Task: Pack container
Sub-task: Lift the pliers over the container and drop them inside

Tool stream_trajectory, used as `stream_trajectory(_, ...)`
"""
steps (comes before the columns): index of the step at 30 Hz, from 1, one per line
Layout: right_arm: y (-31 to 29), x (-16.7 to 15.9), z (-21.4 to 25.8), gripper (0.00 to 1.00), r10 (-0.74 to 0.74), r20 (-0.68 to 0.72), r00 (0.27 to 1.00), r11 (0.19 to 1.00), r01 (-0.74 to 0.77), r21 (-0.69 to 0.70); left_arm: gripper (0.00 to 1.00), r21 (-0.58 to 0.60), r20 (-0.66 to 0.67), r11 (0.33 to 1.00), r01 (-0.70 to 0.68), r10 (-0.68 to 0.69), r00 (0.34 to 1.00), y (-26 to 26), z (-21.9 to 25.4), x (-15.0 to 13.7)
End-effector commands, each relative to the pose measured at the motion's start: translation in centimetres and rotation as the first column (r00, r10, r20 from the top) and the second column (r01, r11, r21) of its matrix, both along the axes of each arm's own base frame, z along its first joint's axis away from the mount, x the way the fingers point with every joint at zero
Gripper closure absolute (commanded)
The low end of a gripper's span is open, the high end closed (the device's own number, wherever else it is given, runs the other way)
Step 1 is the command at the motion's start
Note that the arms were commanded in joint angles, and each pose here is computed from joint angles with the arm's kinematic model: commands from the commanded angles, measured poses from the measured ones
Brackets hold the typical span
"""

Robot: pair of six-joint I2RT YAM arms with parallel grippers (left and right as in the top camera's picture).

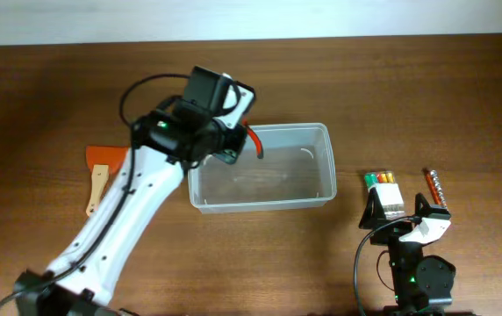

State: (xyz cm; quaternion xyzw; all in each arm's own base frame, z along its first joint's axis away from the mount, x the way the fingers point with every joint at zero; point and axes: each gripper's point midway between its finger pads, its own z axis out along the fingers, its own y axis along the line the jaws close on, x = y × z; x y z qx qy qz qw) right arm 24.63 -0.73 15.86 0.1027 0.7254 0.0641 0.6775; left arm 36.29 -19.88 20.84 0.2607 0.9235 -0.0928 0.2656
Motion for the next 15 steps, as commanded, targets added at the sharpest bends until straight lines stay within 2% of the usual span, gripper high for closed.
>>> stream_trajectory(1, -0.2, 0.0, -0.3, 0.01, -0.007, -0.006, 1.000, 1.000, 0.007, -0.002, 0.98, 0.017, -0.098, 1.000, -0.002, 0.004, 0.995, -1.1, -3.6, -0.6)
stream_trajectory(15, -0.2, 0.0, -0.3, 0.01, -0.007, -0.006, 1.000, 1.000, 0.007, -0.002, 0.98, 0.108, -0.269, 0.994, 0.007, 0.022, 0.963, -1.4, -11.4, -0.3)
